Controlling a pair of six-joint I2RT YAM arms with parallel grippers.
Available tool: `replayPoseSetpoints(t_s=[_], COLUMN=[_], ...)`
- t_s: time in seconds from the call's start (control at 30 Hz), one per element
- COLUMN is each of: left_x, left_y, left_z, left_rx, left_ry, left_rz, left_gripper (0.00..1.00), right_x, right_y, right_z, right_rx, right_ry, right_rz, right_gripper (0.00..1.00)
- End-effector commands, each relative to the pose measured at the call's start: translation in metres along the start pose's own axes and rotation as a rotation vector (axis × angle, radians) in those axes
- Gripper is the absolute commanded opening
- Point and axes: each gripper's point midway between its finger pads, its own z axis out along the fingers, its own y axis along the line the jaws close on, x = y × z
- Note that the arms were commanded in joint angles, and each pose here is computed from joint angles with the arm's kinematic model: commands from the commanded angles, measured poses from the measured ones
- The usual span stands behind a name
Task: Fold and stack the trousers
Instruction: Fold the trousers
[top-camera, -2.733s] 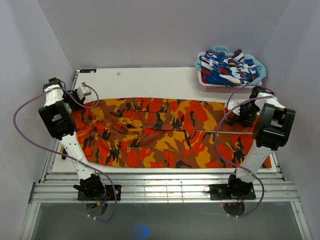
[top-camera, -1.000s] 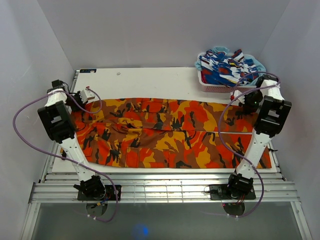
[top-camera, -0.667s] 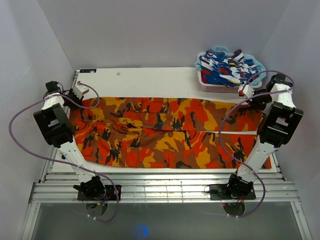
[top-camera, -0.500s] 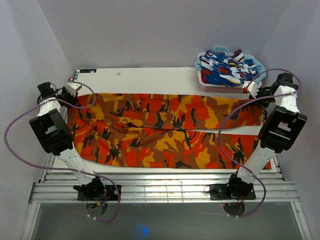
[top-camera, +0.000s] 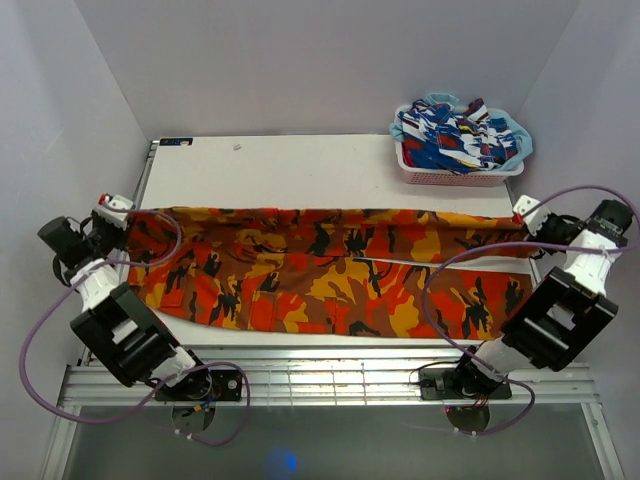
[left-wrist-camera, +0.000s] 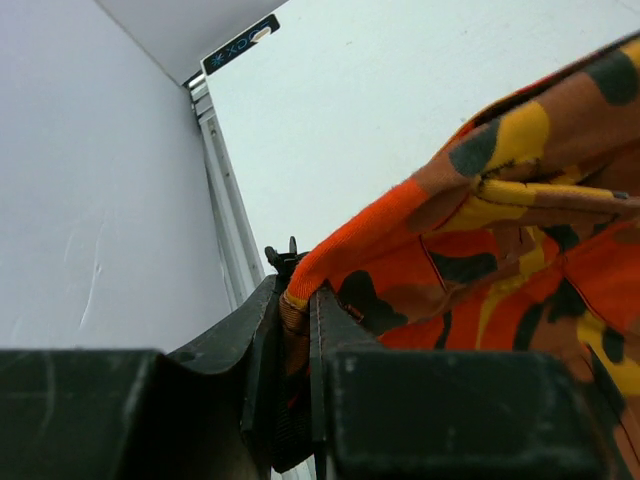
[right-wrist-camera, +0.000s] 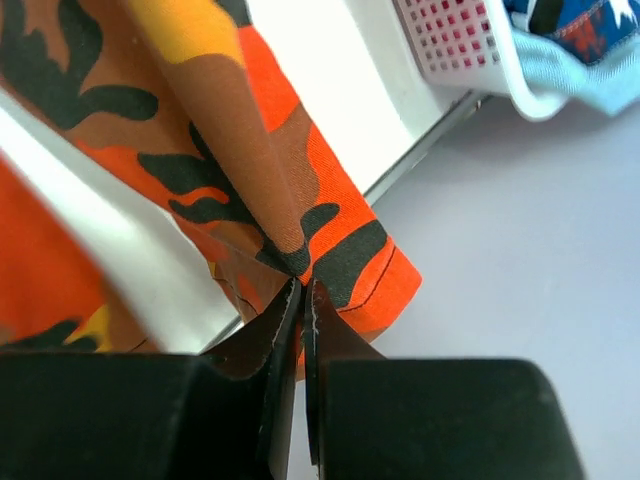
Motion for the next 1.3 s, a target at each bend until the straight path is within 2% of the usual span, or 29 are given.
replayPoseSetpoints(t_s=[0.0,0.07,0.1,0.13,0.17,0.2,0.23,0.27,0.33,0.37,0.43,0.63,0.67,0.8,0.87,0.9,0.93,0.97,1.07,1.13,1.17,1.27], left_x=[-0.024,-0.012,-0.006,0.003,0.013,0.02,0.03,0.043,0.063,0.074,0.089,0.129,0.133,0.154,0.163,0.163,0.158,0.157,0.134,0.116,0.106,0.092], left_y=[0.005,-0.011,-0.017,-0.019,-0.038,-0.045,-0.044,-0.061,-0.061,-0.068,-0.065,-0.072,-0.075,-0.093,-0.095,-0.092,-0.071,-0.073,-0.038,-0.031,-0.018,-0.019], left_z=[-0.037,-0.057,-0.061,-0.071,-0.076,-0.081,-0.089,-0.093,-0.104,-0.106,-0.116,-0.131,-0.131,-0.137,-0.141,-0.142,-0.144,-0.144,-0.145,-0.142,-0.143,-0.144], left_rx=[-0.044,-0.024,-0.006,-0.011,0.03,0.045,0.043,0.08,0.084,0.109,0.11,0.208,0.235,0.267,0.277,0.266,0.241,0.259,0.191,0.191,0.176,0.205], left_ry=[-0.083,-0.063,-0.051,-0.033,-0.01,0.002,0.03,0.058,0.12,0.142,0.197,0.338,0.345,0.414,0.457,0.467,0.476,0.468,0.409,0.354,0.342,0.315], left_rz=[0.114,0.077,0.137,0.145,0.094,0.107,0.207,0.15,0.189,0.145,0.126,0.13,0.188,0.27,0.271,0.229,0.237,0.176,0.104,0.072,0.098,0.127], left_gripper=[0.0,0.0,0.0,0.0,0.0,0.0,0.0,0.0,0.0,0.0,0.0,0.0,0.0,0.0,0.0,0.0,0.0,0.0,0.0,0.0,0.0,0.0], right_x=[-0.009,-0.001,0.006,0.011,0.017,0.026,0.031,0.035,0.051,0.055,0.066,0.092,0.093,0.094,0.095,0.097,0.097,0.099,0.099,0.097,0.098,0.103], right_y=[-0.002,0.022,0.039,0.048,0.062,0.077,0.084,0.094,0.109,0.115,0.131,0.16,0.164,0.19,0.196,0.195,0.192,0.181,0.153,0.142,0.136,0.124], right_z=[-0.04,-0.044,-0.052,-0.053,-0.052,-0.058,-0.061,-0.061,-0.068,-0.069,-0.077,-0.088,-0.088,-0.085,-0.083,-0.084,-0.085,-0.091,-0.103,-0.108,-0.111,-0.12], right_rx=[0.117,0.09,0.062,0.044,0.021,-0.001,-0.012,-0.03,-0.054,-0.079,-0.113,-0.206,-0.218,-0.293,-0.304,-0.302,-0.296,-0.282,-0.238,-0.219,-0.214,-0.214], right_ry=[-0.036,-0.03,-0.014,-0.005,-0.003,0.015,0.023,0.025,0.062,0.069,0.086,0.135,0.138,0.151,0.158,0.16,0.158,0.168,0.169,0.155,0.156,0.17], right_rz=[-0.132,-0.171,-0.145,-0.188,-0.171,-0.135,-0.137,-0.162,-0.128,-0.167,-0.14,-0.191,-0.207,-0.27,-0.274,-0.269,-0.267,-0.276,-0.263,-0.243,-0.237,-0.242], right_gripper=[0.08,0.08,0.08,0.08,0.08,0.08,0.08,0.08,0.08,0.08,0.08,0.08,0.08,0.08,0.08,0.08,0.08,0.08,0.08,0.08,0.08,0.08])
